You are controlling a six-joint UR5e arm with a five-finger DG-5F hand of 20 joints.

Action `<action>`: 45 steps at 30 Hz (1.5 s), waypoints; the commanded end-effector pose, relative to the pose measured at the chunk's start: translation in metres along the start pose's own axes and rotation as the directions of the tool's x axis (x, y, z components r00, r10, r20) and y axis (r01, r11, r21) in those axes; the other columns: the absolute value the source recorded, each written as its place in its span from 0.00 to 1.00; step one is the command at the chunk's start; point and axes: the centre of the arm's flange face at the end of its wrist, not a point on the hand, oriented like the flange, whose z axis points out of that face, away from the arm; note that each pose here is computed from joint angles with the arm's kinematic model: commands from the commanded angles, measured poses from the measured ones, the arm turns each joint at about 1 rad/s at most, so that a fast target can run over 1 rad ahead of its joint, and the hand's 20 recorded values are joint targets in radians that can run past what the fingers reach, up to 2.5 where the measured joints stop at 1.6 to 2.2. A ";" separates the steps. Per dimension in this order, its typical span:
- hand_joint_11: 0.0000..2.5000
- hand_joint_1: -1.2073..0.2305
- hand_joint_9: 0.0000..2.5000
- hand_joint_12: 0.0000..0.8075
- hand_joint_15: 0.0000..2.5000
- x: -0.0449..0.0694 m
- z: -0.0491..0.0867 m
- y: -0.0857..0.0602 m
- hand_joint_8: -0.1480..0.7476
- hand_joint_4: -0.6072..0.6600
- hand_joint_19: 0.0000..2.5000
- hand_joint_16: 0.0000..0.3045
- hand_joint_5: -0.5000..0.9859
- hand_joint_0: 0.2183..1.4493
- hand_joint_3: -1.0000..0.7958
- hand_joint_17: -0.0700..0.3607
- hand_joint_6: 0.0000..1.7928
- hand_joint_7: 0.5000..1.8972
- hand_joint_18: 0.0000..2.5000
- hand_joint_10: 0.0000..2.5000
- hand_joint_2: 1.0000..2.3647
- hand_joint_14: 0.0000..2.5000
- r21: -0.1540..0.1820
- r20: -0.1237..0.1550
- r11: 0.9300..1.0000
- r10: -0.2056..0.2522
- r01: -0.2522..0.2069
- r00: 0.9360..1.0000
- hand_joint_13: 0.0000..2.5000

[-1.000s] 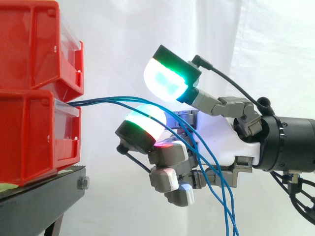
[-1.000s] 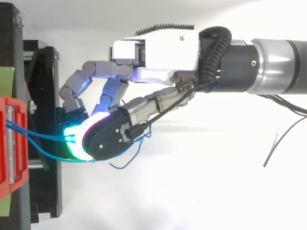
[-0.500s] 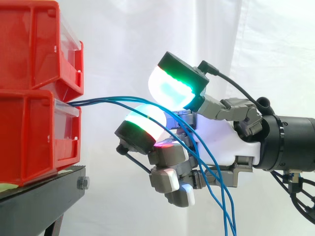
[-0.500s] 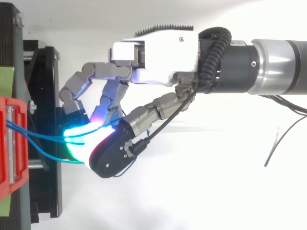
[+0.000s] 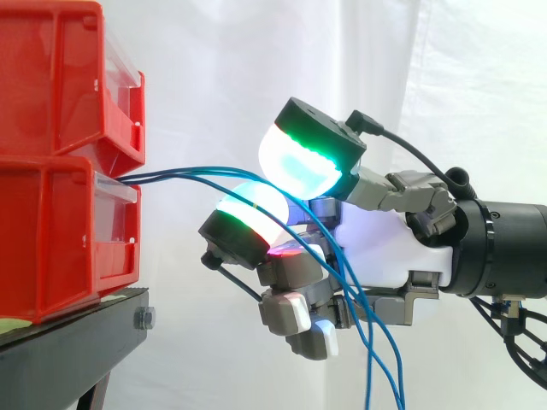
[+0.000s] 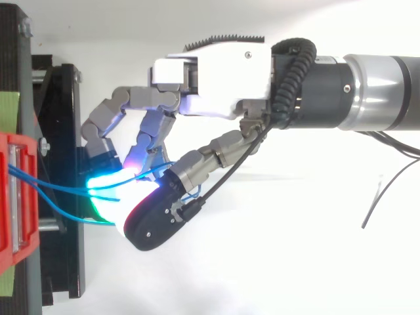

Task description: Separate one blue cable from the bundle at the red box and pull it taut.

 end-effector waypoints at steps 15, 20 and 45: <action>0.49 0.26 0.42 0.43 0.32 0.000 -0.003 -0.005 0.50 0.56 0.35 0.14 0.21 0.29 0.28 0.39 0.51 0.36 0.40 0.00 0.00 0.01 0.022 -0.003 1.000 -0.003 0.003 1.000 0.41; 0.49 0.36 0.43 0.43 0.32 0.001 -0.003 -0.004 0.50 0.56 0.35 0.14 0.21 0.30 0.28 0.39 0.51 0.36 0.40 0.00 0.00 0.01 0.022 -0.003 1.000 -0.004 0.004 1.000 0.41; 0.48 0.22 0.41 0.41 0.31 -0.002 -0.005 -0.006 0.48 0.49 0.33 0.14 0.20 0.46 0.28 0.39 0.52 0.41 0.40 0.00 0.00 0.01 0.025 -0.005 1.000 -0.011 0.011 1.000 0.40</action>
